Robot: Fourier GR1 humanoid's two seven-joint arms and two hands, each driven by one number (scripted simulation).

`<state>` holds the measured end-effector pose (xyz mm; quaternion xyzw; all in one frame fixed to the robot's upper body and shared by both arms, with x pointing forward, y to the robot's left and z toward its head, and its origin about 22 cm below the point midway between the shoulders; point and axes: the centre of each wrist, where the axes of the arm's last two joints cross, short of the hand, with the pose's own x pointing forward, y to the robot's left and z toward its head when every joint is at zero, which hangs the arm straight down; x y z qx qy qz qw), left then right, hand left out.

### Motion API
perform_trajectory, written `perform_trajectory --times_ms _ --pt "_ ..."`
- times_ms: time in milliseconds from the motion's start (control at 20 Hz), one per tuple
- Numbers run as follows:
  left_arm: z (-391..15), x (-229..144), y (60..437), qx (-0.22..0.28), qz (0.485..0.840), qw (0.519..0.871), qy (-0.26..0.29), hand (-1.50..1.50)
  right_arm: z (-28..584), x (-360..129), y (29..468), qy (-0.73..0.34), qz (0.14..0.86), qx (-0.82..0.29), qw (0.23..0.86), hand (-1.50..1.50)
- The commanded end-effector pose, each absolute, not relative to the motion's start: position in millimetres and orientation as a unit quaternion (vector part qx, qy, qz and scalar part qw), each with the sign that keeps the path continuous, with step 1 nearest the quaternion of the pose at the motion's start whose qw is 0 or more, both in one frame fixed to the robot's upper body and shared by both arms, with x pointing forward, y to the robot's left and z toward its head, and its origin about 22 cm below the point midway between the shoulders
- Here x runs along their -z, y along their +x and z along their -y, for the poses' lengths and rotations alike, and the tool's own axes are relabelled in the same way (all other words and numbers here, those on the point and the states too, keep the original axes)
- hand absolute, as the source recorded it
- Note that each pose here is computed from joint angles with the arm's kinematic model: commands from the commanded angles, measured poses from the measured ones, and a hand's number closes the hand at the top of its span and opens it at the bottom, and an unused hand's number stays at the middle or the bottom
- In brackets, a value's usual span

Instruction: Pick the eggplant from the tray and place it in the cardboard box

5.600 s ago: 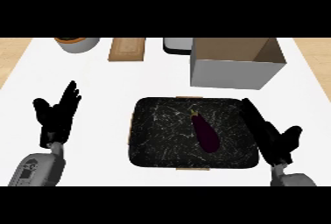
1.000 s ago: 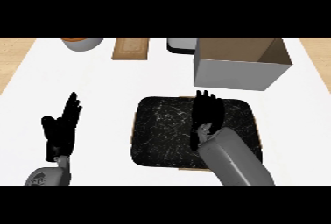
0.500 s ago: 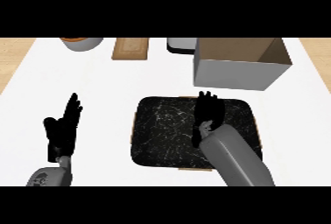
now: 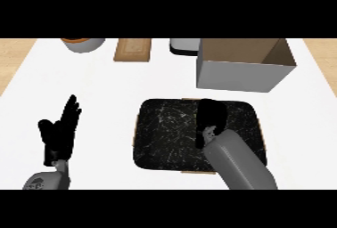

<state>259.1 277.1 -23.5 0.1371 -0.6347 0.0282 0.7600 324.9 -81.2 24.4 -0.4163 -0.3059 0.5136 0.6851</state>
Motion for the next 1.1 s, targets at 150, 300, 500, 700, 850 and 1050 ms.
perform_trajectory --times_ms 150,300,500,700,850,1050 --pt "-278 33 252 -0.023 0.637 0.758 0.138 0.00 67 -16 319 -0.445 0.329 -0.518 0.653 1.50" --pt "-267 26 268 -0.027 0.633 0.761 0.139 0.00 75 -22 338 -0.454 0.346 -0.510 0.644 1.50" --pt "-282 28 252 -0.031 0.628 0.763 0.151 0.00 59 -20 281 -0.351 0.431 -0.596 0.579 1.50" --pt "-278 26 261 -0.038 0.633 0.757 0.157 0.00 61 -11 238 -0.251 0.516 -0.659 0.486 1.50" --pt "-277 42 248 -0.031 0.626 0.764 0.155 0.00 90 -40 221 -0.249 0.556 -0.653 0.449 1.50" --pt "-279 33 261 -0.032 0.629 0.762 0.151 0.00 111 -92 205 -0.265 0.600 -0.621 0.430 1.50"
